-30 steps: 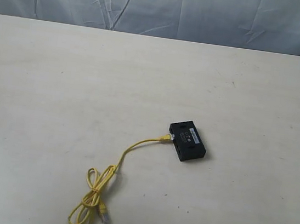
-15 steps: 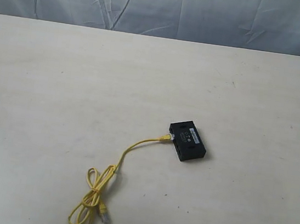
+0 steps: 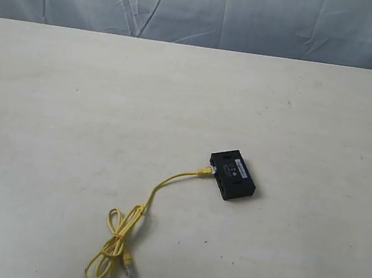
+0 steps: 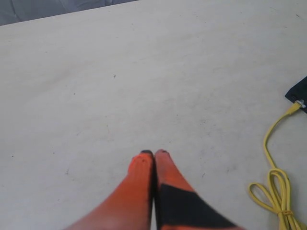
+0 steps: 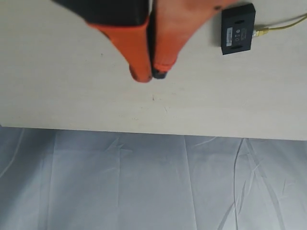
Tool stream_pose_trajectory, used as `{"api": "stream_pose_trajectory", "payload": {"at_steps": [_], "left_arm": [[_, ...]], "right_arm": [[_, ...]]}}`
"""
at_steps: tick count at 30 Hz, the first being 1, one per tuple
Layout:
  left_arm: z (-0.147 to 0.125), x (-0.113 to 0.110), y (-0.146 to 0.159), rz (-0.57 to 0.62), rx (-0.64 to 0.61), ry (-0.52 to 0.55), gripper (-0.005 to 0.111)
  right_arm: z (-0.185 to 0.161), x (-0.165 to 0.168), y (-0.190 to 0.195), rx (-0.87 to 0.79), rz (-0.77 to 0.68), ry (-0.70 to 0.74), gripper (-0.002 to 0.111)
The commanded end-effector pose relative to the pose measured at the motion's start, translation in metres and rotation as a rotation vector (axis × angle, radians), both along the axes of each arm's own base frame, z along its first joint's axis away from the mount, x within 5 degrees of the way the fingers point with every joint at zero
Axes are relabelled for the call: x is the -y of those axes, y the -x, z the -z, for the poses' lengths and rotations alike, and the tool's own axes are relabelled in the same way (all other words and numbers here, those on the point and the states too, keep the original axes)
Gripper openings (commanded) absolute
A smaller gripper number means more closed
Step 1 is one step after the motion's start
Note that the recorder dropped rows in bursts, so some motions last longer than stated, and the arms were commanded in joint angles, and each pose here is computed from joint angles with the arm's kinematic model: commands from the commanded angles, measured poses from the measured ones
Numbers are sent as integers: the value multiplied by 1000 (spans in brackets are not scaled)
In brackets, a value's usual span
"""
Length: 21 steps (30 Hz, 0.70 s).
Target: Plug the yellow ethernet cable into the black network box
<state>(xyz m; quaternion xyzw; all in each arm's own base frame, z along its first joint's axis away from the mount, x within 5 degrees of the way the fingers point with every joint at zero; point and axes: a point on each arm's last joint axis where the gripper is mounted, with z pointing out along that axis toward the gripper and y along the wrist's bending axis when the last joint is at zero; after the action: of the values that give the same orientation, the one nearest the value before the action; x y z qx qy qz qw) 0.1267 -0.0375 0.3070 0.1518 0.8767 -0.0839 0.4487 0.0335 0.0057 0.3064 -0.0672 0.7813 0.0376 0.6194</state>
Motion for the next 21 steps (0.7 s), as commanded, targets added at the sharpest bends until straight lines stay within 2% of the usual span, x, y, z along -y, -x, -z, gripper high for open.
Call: {"api": "stream_pose_trajectory", "payload": {"at_steps": [1, 5, 9, 14, 21], "left_arm": [[0, -1, 1, -9, 4, 5, 0], [0, -1, 1, -9, 4, 5, 0], [0, -1, 1, -9, 4, 5, 0], [0, -1, 1, -9, 5, 5, 0], [0, -1, 1, -9, 5, 5, 0]], "right_arm": [[19, 2, 0, 31, 32, -22, -1], [45, 3, 1, 77, 38, -12, -1], [75, 2, -8, 18, 38, 3, -1], [92, 0, -17, 89, 31, -5, -1], [116, -1, -19, -5, 27, -30, -1]]}}
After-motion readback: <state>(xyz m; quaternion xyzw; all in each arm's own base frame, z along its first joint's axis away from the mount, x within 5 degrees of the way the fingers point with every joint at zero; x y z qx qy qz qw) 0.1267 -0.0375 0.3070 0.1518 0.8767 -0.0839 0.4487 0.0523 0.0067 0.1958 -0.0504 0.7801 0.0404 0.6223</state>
